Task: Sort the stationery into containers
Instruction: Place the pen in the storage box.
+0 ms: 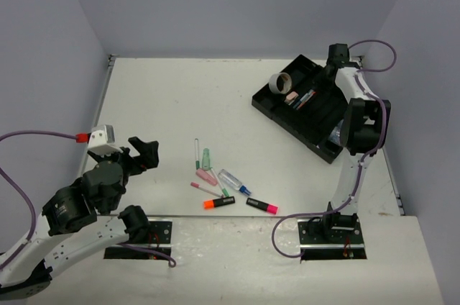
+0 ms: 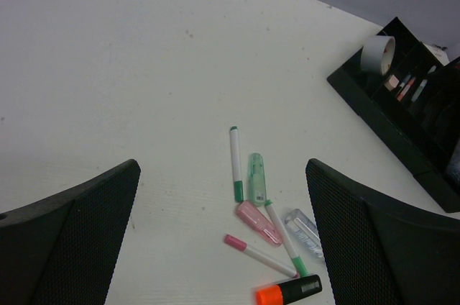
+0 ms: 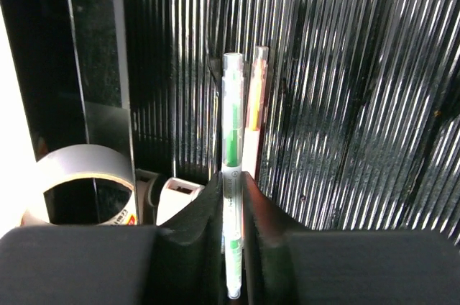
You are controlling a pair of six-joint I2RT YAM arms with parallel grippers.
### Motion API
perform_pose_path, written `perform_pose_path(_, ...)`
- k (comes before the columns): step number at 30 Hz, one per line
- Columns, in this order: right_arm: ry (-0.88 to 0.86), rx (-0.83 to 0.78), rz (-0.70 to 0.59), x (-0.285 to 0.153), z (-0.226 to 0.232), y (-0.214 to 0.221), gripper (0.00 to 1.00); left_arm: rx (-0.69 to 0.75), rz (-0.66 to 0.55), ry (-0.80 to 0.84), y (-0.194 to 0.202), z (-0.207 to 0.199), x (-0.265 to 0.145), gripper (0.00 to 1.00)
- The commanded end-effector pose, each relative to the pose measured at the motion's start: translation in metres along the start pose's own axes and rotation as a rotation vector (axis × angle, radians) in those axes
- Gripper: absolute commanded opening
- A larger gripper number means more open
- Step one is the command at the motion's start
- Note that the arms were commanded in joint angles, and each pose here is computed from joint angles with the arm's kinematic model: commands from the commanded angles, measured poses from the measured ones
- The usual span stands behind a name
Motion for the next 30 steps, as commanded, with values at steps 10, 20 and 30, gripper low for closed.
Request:
perform_pose_path(10,-0.117,-0.041,-0.048,-0.053,0.037,-0.019,0.37,-0.027,-0.03,-0.025,-0.007,0.004,0.0,1.0)
perform_pose_path(20,-0.36,-0.446,-0.038,-0.182,0.072,0.126,0.35,-0.014,-0.021,-0.041,-0.006,0.002,0.003,1.0)
perform_pose_path(30,-0.443,-0.892,0.189,-0.201,0.024,0.316,0.44,-0.015,-0.017,-0.043,-0.005,0.002,0.003,1.0)
Point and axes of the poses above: each gripper's point midway between its finger pads, its own x axis out along the fingers, its own z axis along the line the jaws close on, y = z × x, the point moved 1 cm from there along -x, back along the fingers, and after that the axes turned 13 degrees about x, right-handed, at the moved point
